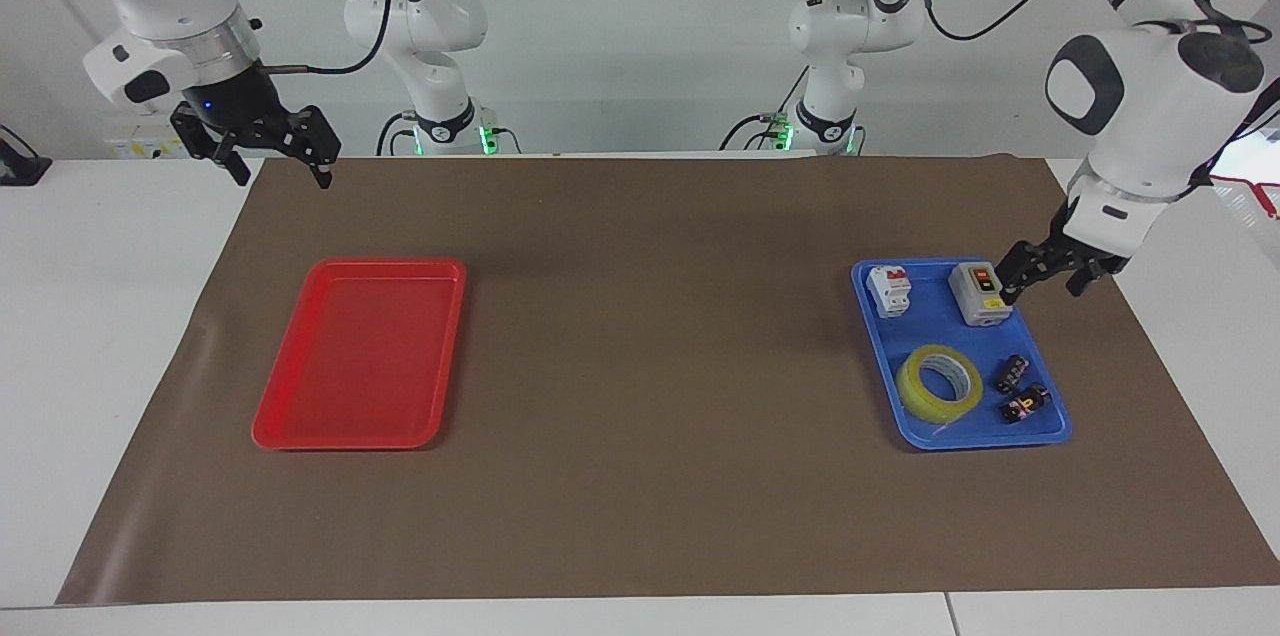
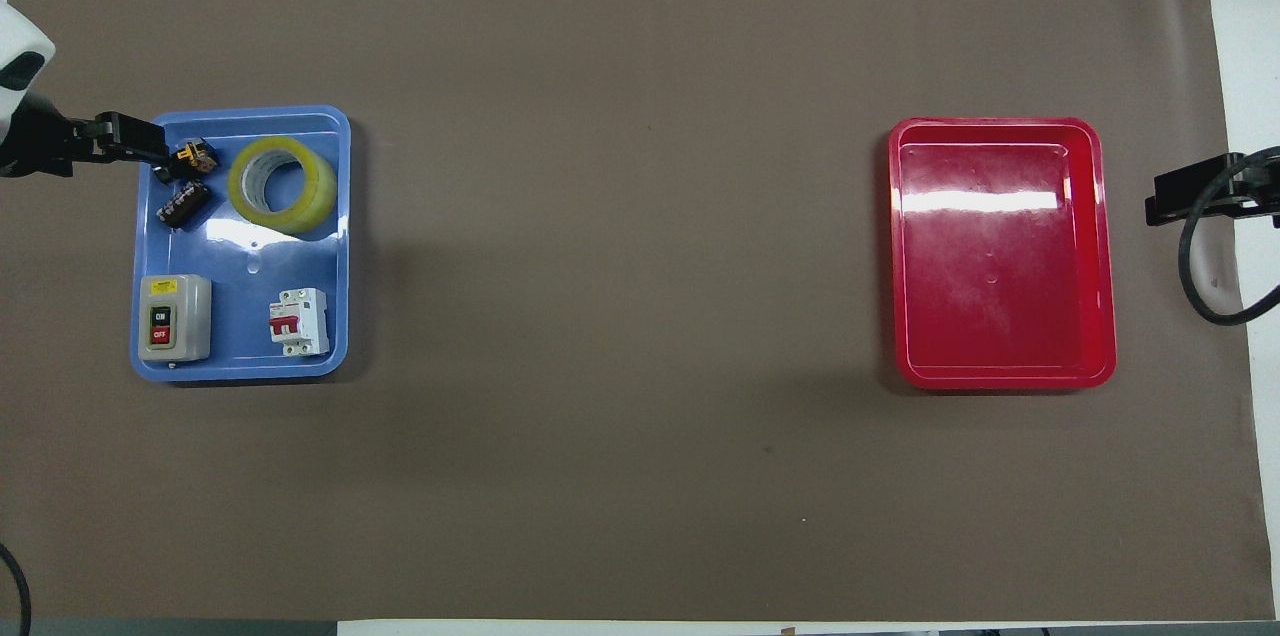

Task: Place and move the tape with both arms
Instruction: 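Reach the left gripper down onto the yellow tape roll and grasp it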

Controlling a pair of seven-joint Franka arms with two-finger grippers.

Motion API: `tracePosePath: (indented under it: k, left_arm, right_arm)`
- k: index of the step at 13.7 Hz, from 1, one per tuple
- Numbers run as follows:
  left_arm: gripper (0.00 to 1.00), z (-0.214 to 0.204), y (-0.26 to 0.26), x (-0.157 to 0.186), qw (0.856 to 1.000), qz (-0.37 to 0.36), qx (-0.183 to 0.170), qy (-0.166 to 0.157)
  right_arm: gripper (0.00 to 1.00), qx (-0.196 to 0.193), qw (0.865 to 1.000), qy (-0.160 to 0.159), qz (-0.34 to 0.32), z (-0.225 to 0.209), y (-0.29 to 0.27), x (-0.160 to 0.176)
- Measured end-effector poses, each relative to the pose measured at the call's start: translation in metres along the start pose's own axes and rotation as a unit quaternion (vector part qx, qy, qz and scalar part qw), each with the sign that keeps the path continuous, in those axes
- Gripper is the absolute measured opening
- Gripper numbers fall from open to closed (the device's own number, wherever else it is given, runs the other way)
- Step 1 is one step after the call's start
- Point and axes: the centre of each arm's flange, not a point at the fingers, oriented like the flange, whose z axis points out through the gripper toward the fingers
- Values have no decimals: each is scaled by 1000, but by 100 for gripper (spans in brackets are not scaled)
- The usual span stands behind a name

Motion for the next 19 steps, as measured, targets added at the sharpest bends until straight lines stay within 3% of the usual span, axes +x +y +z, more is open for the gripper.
tracePosePath:
  k: [5,12,17,18,19]
  left_arm:
    - [100,90,14,2,1000,11,-2,24]
    - [96,150,21,-16,1000,-6,-4,25]
    - [32,154,21,-16,999,-43,-5,28]
    - [21,152,21,-16,999,-44,-5,30]
    - [21,149,21,-15,998,-45,-6,32]
  right_arm:
    - [100,0,1000,0,0,0,0,0]
    - [100,0,1000,0,0,0,0,0]
    - [100,0,1000,0,0,0,0,0]
    - [100,0,1000,0,0,0,0,0]
    - [100,0,1000,0,0,0,0,0]
